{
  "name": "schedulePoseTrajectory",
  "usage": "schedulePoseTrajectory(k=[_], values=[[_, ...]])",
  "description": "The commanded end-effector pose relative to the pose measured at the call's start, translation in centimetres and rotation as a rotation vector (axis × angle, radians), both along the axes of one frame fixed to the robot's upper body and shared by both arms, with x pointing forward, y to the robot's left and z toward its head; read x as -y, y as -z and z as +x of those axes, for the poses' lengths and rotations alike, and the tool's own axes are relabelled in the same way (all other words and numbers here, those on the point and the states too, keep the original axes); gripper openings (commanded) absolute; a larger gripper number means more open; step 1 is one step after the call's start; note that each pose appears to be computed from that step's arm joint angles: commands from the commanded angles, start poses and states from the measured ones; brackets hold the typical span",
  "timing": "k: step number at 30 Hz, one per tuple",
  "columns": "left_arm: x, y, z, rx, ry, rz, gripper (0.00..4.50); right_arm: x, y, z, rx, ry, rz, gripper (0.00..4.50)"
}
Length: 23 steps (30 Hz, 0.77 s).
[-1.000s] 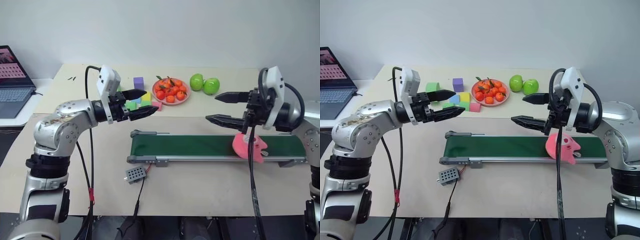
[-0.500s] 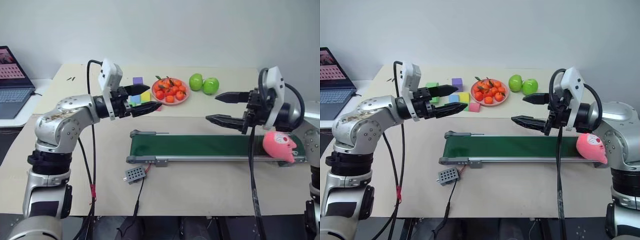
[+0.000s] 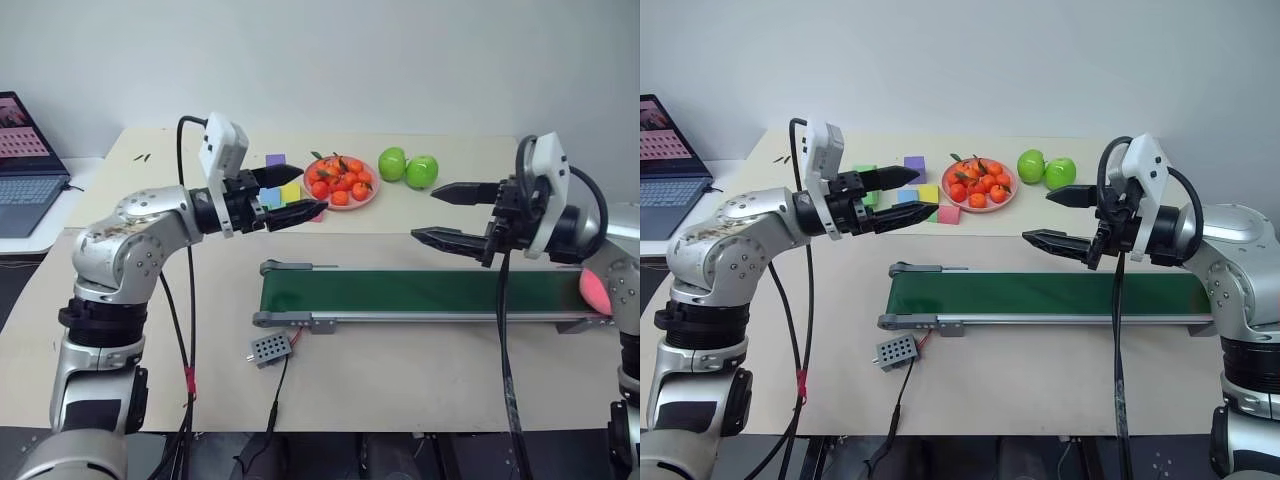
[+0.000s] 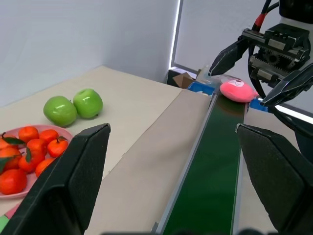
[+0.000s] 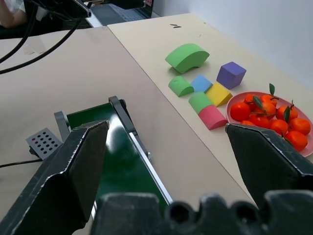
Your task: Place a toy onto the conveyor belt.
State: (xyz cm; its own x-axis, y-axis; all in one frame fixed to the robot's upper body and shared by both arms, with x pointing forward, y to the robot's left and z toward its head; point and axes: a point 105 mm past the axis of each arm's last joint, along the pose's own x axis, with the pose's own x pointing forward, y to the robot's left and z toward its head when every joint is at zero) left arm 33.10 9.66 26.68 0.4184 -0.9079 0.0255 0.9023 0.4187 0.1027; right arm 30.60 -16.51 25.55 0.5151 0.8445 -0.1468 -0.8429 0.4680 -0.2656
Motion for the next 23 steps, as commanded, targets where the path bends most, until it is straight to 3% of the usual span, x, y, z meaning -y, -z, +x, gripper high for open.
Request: schedulePoseTrajectory(k=[1, 23], values=[[0.18, -1.38, -0.29, 0.058, 0.006, 0.006, 4.38, 0.32, -1.45, -0.30, 0.073, 0.009, 0.014, 4.50], [0.47, -1.28, -0.27, 0.052, 0.029, 0.030, 4.38, 0.23, -1.31, -0.26, 0.075, 0.013, 0.018, 4.50]])
